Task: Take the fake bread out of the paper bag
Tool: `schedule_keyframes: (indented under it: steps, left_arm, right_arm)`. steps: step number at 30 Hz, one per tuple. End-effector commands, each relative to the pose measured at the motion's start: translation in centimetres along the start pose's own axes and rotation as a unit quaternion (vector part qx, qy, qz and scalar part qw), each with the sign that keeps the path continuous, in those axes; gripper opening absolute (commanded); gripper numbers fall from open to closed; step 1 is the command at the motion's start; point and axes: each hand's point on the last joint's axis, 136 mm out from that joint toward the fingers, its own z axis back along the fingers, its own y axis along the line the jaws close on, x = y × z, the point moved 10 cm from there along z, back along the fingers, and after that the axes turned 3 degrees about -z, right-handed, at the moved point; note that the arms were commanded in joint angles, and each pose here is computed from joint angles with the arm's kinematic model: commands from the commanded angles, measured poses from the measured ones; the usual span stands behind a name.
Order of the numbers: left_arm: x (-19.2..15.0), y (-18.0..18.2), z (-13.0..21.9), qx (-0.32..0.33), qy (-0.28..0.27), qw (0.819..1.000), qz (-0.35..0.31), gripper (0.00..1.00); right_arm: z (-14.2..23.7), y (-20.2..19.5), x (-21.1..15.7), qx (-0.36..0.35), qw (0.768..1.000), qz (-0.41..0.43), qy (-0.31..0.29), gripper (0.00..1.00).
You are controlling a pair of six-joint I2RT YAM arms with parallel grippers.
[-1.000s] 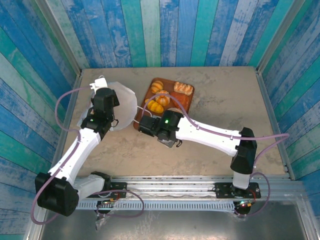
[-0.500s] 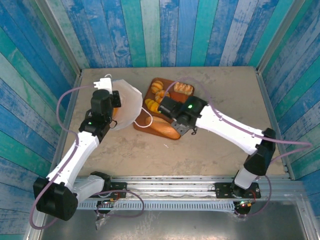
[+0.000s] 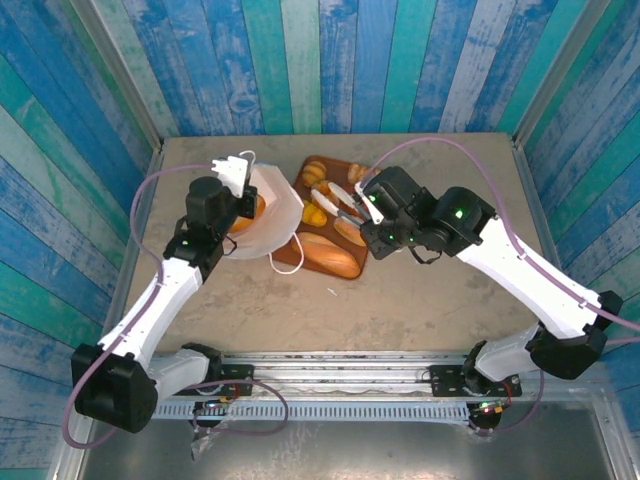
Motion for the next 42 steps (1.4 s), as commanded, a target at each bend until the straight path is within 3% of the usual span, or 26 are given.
schedule_keyframes:
  steps: [1,12,26,37,42]
  left_arm:
    - [-0.2,-0.3,-0.5,-0.019,-0.013,1.0,-0.014,0.0]
    - [-1.2,-0.8,1.7,-0.015,-0.088,0.996,0.014,0.01]
    - [-1.2,-1.1,2.0,0.0,-0.087,0.996,0.004,0.01]
    - [-1.3,-1.5,2.5,0.003,-0.1,0.995,0.005,0.01]
    - [-1.6,-1.6,3.3,0.006,-0.124,0.992,0.008,0.01]
  right_arm:
    - [0.0,1.2,0.9,0.063,0.998,-0.002,-0.005,0.36]
    - [-1.2,3.6,2.3,0.11,0.993,0.035,0.002,0.34]
    - [-2.0,5.4,1.9,0.126,0.99,0.056,0.011,0.35]
    - [-7.1,7.8,2.6,0.127,0.989,0.047,0.058,0.35]
    - [-10.6,8.1,4.1,0.184,0.98,-0.013,0.073,0.35]
